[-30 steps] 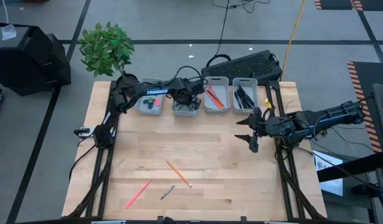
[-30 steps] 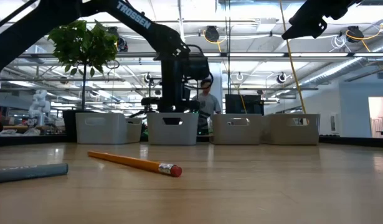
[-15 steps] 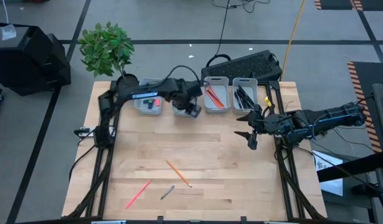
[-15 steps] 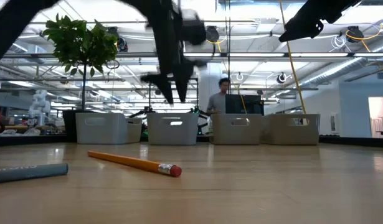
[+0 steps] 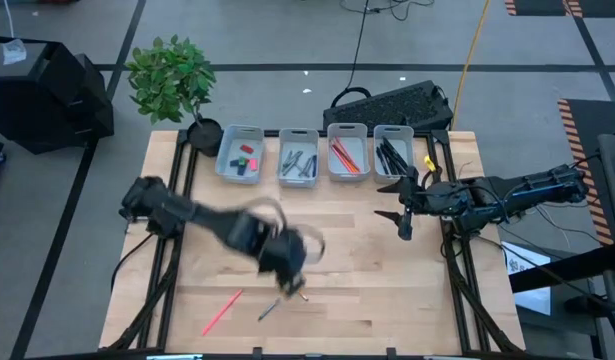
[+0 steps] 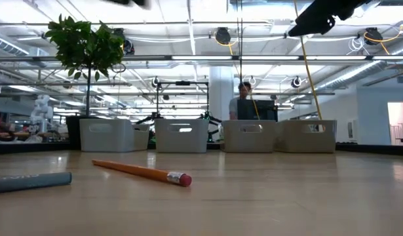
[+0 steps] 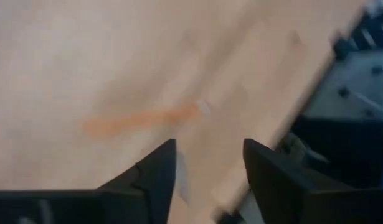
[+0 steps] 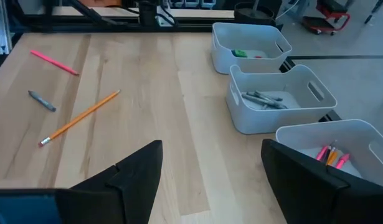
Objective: Sort crayons/erasers/pens/pencils in bins
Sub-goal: Put the gray crayon into the middle left gray bin
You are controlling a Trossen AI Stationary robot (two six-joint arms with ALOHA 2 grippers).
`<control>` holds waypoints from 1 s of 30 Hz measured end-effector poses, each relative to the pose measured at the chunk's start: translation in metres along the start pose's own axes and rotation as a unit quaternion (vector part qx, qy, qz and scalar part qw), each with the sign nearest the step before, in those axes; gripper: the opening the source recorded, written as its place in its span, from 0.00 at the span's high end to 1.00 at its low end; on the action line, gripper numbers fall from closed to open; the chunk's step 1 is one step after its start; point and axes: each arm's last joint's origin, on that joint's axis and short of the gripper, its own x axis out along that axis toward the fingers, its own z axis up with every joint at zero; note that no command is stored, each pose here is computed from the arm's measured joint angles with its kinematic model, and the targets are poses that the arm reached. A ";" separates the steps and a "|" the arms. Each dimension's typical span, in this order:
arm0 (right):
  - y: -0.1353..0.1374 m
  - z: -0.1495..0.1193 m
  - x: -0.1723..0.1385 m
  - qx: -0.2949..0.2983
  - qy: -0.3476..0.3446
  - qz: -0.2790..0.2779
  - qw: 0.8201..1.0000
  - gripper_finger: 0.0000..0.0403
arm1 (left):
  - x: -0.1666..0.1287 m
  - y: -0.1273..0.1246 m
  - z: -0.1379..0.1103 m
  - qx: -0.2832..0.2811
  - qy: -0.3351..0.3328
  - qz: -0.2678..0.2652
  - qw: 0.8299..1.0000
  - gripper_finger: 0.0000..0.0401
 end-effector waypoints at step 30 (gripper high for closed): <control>0.107 0.019 0.001 0.097 -0.016 0.153 0.983 0.34 | 0.181 -0.021 -0.080 -0.105 0.090 0.206 0.969 0.46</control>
